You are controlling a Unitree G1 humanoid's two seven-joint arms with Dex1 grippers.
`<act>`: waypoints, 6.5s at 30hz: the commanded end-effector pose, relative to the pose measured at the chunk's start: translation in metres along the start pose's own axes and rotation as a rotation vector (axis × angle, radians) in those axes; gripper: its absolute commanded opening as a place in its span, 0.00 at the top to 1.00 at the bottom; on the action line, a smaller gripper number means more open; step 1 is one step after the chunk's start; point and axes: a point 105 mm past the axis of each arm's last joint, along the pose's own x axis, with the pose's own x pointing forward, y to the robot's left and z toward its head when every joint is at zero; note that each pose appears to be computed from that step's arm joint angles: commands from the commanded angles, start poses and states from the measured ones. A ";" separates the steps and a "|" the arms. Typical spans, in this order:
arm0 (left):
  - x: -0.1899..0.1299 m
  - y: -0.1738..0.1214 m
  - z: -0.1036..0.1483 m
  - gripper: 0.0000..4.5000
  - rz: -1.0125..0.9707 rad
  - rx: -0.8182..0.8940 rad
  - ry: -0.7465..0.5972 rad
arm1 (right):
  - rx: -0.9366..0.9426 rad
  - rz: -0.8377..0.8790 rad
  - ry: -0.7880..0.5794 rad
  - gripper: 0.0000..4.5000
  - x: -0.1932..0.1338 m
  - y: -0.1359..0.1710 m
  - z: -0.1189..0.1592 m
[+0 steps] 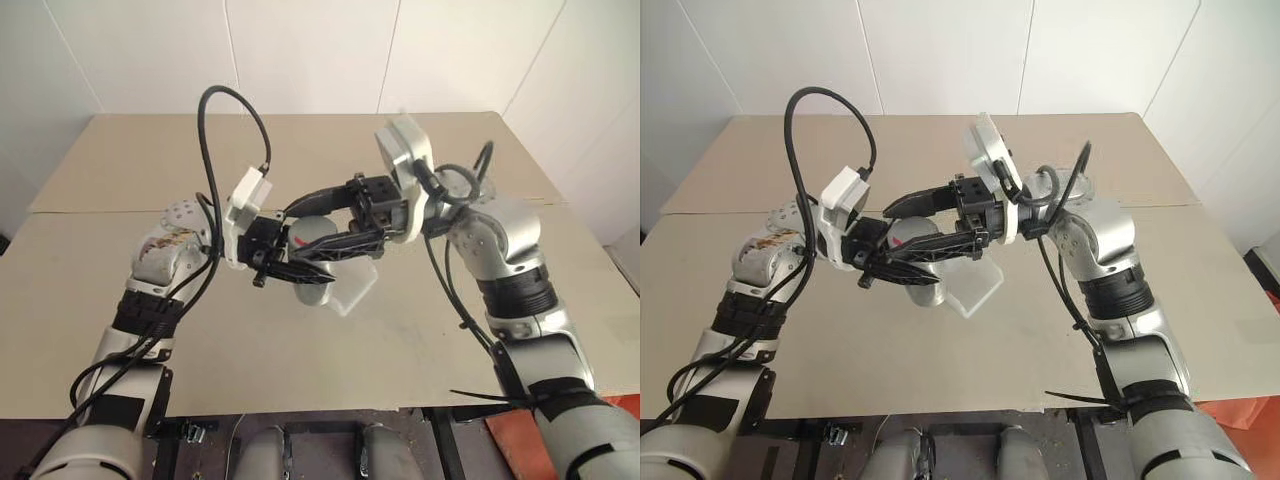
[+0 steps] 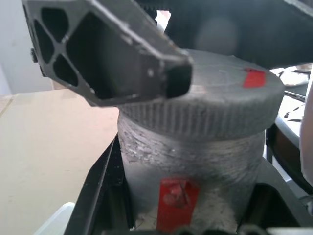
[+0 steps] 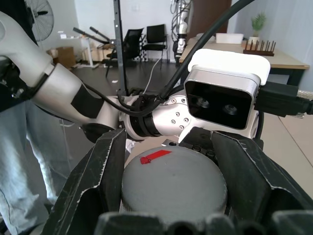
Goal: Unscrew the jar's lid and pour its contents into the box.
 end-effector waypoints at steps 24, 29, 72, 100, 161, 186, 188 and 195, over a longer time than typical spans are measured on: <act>-0.022 0.032 -0.007 0.57 0.263 0.027 0.005 | -0.009 -0.658 0.071 0.01 0.005 -0.033 -0.009; -0.026 0.029 -0.006 0.57 0.269 0.032 0.008 | -0.005 -0.663 0.079 0.01 -0.004 -0.033 -0.011; -0.026 0.031 -0.003 0.57 0.302 0.041 -0.019 | -0.033 -0.644 0.108 0.01 0.004 -0.027 -0.005; -0.032 0.025 -0.006 0.57 0.340 0.039 -0.010 | -0.059 -0.534 0.049 0.01 0.000 -0.001 0.011; -0.035 0.021 -0.008 0.57 0.333 0.070 0.031 | -0.015 -0.525 0.053 0.39 0.009 -0.015 0.010; -0.050 0.057 -0.020 0.57 0.720 0.142 0.049 | 0.266 -1.370 0.455 0.31 -0.155 0.060 -0.169; -0.048 0.060 -0.020 0.57 0.745 0.156 0.049 | 0.291 -1.371 0.464 0.17 -0.156 0.061 -0.179; -0.046 0.066 -0.015 0.57 0.793 0.337 0.153 | 0.229 -1.275 0.451 0.00 -0.156 0.059 -0.125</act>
